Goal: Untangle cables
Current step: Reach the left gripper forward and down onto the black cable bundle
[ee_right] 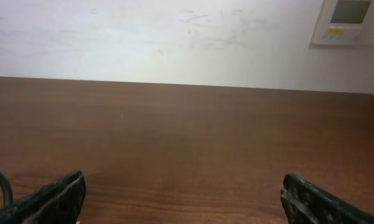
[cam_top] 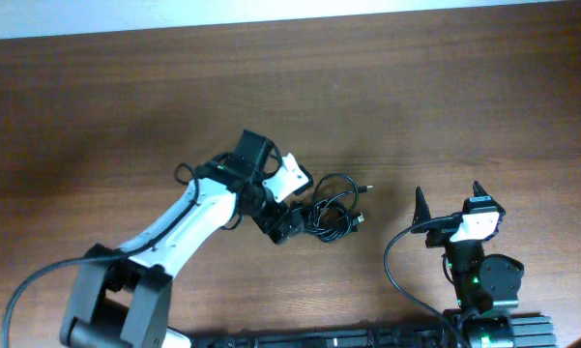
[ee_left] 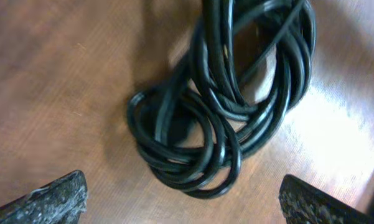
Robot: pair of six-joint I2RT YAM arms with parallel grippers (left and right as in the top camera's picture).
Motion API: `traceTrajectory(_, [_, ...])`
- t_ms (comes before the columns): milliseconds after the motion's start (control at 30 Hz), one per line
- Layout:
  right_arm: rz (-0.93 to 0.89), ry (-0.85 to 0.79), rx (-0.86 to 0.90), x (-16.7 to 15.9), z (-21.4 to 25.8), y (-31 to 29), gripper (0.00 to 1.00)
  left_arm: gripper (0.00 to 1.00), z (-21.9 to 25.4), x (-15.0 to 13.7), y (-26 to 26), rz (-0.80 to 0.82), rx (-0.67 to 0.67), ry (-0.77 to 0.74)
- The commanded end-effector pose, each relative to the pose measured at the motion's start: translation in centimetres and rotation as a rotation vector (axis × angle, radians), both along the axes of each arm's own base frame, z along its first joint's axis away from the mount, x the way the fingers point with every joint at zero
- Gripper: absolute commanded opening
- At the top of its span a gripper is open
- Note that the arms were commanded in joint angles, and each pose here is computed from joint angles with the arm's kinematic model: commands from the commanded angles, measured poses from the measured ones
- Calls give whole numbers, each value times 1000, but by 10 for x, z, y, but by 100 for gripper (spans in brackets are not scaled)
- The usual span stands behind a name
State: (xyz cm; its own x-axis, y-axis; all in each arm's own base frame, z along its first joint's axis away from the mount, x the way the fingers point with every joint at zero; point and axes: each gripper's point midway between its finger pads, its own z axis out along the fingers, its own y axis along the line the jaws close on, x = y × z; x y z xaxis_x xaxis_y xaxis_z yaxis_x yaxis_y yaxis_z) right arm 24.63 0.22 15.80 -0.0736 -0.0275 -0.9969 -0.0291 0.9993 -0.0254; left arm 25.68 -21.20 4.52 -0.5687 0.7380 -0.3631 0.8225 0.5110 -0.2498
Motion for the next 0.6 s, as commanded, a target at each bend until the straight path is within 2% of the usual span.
traceTrajectory(0, [-10,1,-1,0,-2,-1,99,99,-5,-9,-7,-64,24,16])
traceTrajectory(133, [-10,1,-1,0,-2,-1,99,99,-9,-30,-9,-328,53,-39])
traceTrajectory(233, [-10,1,-1,0,-2,-1,99,99,-12,-23,-4,-337,113,-87])
traceTrajectory(567, [-10,1,-1,0,-2,-1,99,99,-4,7,-24,-326,51,-227])
